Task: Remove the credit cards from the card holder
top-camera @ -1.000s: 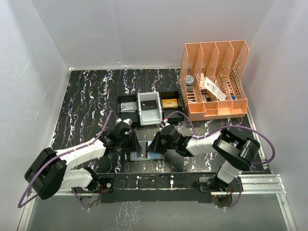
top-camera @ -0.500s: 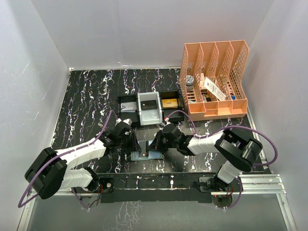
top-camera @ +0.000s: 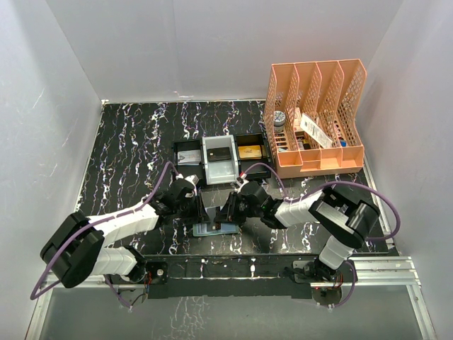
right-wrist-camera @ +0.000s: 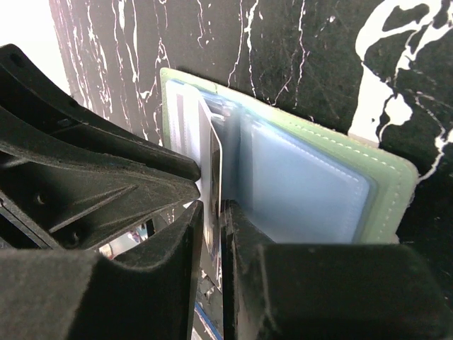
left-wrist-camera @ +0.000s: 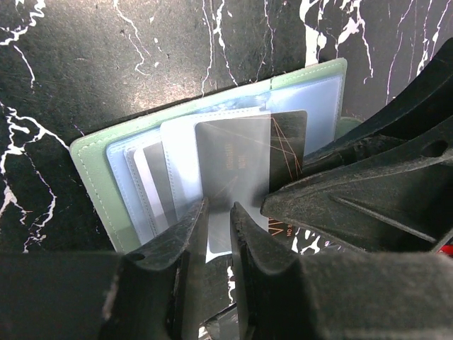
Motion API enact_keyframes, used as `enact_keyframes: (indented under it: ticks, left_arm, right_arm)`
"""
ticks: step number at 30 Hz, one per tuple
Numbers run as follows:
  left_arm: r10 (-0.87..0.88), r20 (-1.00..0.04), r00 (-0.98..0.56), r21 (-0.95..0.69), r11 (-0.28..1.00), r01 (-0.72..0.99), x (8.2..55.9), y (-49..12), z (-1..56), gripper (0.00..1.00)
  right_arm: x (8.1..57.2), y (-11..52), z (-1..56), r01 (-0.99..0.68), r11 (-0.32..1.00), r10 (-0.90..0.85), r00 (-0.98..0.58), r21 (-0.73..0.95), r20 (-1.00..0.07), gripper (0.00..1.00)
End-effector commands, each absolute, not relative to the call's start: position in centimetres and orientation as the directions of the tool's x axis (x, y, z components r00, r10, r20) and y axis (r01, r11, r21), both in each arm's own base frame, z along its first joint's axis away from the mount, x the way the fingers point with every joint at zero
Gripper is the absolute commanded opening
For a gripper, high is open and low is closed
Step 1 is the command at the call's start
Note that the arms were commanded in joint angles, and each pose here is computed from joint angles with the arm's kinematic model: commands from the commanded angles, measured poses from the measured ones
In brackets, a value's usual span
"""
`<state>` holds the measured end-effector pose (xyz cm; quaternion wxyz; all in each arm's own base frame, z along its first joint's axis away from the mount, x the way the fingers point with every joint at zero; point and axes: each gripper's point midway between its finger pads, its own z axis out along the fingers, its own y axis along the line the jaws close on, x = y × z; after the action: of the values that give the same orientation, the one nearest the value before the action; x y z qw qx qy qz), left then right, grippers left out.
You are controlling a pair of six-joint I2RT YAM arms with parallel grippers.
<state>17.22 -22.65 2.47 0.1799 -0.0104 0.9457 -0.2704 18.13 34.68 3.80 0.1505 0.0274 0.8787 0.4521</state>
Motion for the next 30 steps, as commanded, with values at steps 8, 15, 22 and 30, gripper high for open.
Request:
enact_keyframes:
  ticks: [8,15,22,30]
  left_arm:
    - [-0.065,-0.303,-0.951,-0.413,0.908,0.069,15.6,-20.2,0.4,0.16]
    - [-0.060,-0.298,-0.953,-0.410,0.909,0.071,15.5,-20.2,0.3,0.15]
    - [-0.058,-0.295,-0.954,-0.418,0.905,0.075,15.5,-20.4,0.3,0.15]
    - [-0.052,-0.284,-0.957,-0.427,0.901,0.078,15.4,-20.8,0.3,0.14]
  right_arm:
    - [18.9,34.4,4.7,-0.096,0.562,0.226,-0.938,0.821,-0.264,0.12]
    - [18.7,33.6,5.0,-0.091,0.532,0.233,-0.940,0.842,-0.249,0.03]
    - [18.6,34.1,5.7,-0.102,0.489,0.222,-0.946,0.866,-0.236,0.04]
    - [19.0,35.3,5.6,-0.078,0.443,0.233,-0.952,0.893,-0.199,0.13]
